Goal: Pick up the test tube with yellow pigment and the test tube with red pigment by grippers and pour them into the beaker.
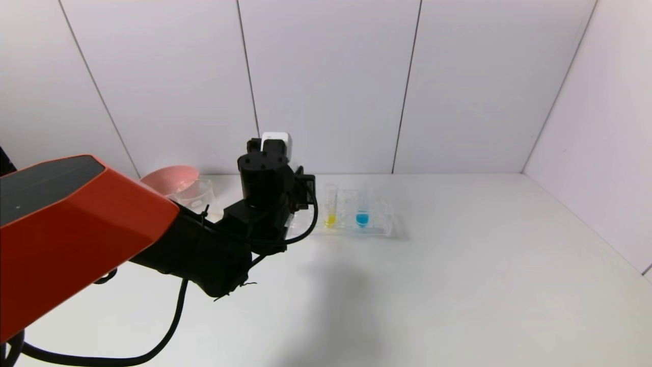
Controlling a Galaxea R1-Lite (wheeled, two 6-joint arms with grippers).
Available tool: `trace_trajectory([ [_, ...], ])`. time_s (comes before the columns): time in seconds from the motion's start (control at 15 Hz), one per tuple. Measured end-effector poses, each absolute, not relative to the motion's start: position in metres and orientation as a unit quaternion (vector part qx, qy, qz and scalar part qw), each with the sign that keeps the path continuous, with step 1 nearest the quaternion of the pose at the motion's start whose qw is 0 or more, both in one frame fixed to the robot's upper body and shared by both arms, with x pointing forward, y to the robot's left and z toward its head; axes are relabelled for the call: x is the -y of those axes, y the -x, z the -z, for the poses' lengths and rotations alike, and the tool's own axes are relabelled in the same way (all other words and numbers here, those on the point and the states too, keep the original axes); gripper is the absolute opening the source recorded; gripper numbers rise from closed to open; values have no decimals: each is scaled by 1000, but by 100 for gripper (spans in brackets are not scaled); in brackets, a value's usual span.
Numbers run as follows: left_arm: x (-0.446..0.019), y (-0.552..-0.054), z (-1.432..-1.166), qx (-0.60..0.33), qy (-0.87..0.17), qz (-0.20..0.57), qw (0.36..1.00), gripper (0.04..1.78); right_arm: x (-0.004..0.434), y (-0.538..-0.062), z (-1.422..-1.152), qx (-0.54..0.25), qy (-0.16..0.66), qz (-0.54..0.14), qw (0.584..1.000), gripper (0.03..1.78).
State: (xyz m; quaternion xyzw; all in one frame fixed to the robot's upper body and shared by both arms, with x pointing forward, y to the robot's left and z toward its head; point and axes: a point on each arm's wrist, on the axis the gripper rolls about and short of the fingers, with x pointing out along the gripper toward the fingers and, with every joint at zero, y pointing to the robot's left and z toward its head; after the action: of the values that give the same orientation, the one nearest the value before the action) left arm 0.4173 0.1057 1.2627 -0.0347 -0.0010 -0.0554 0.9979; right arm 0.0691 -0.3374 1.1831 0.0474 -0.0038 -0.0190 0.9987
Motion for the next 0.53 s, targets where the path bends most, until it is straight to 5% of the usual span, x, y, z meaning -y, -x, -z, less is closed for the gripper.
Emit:
trace_trajectory([
  [0.53,-146,-382,-1299,-2,32,81,996,44,337,-69,-1183,4,-47,19,999,171],
])
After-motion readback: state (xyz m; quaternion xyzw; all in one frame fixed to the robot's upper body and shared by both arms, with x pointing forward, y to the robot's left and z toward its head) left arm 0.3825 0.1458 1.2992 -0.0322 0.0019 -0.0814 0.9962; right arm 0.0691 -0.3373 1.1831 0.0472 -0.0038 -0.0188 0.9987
